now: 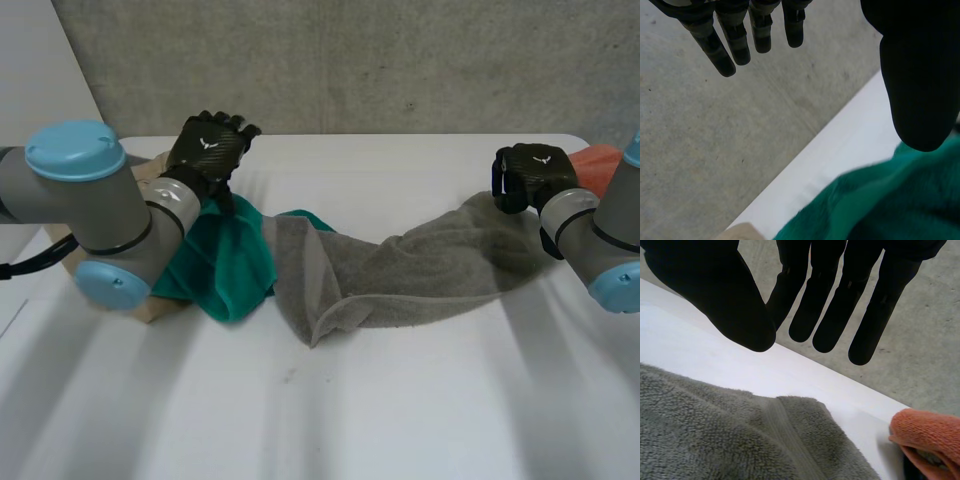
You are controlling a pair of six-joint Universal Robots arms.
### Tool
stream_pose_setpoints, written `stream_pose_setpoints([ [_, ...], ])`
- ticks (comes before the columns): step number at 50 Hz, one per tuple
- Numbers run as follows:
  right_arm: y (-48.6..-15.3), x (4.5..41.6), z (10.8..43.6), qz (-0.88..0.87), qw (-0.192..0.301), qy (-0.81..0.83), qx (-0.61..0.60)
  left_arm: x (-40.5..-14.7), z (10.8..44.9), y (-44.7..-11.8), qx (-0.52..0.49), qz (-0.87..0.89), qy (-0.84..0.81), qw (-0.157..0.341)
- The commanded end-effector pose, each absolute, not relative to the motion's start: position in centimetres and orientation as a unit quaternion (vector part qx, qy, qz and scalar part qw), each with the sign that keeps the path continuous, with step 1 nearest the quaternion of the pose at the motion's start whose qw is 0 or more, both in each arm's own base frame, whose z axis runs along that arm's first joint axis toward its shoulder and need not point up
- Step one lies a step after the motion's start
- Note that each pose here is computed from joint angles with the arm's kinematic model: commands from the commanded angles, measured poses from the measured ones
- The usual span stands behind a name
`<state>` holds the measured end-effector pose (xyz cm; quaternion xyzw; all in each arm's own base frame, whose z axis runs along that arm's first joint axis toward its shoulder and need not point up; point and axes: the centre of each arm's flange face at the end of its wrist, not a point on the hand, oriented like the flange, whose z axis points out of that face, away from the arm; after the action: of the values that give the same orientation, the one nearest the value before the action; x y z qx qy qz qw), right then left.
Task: Fold the laundry.
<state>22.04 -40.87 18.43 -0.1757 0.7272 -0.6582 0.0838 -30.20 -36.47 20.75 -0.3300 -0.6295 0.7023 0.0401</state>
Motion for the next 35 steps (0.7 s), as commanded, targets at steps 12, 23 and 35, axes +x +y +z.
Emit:
stream_pose_setpoints([
  [12,-40.6,22.6,17.4,-0.648,0.094,0.734,-0.183,-26.4,15.9,-37.6,-0.452,0.521,-0.724,0.015],
  [23,-40.0,23.2,16.8,-0.639,0.093,0.738,-0.197,-26.9,15.4,-40.3,-0.416,0.578,-0.701,-0.036],
  [35,-39.5,23.1,16.9,-0.640,0.079,0.731,-0.222,-18.2,26.6,-46.3,-0.139,0.742,-0.617,-0.222],
])
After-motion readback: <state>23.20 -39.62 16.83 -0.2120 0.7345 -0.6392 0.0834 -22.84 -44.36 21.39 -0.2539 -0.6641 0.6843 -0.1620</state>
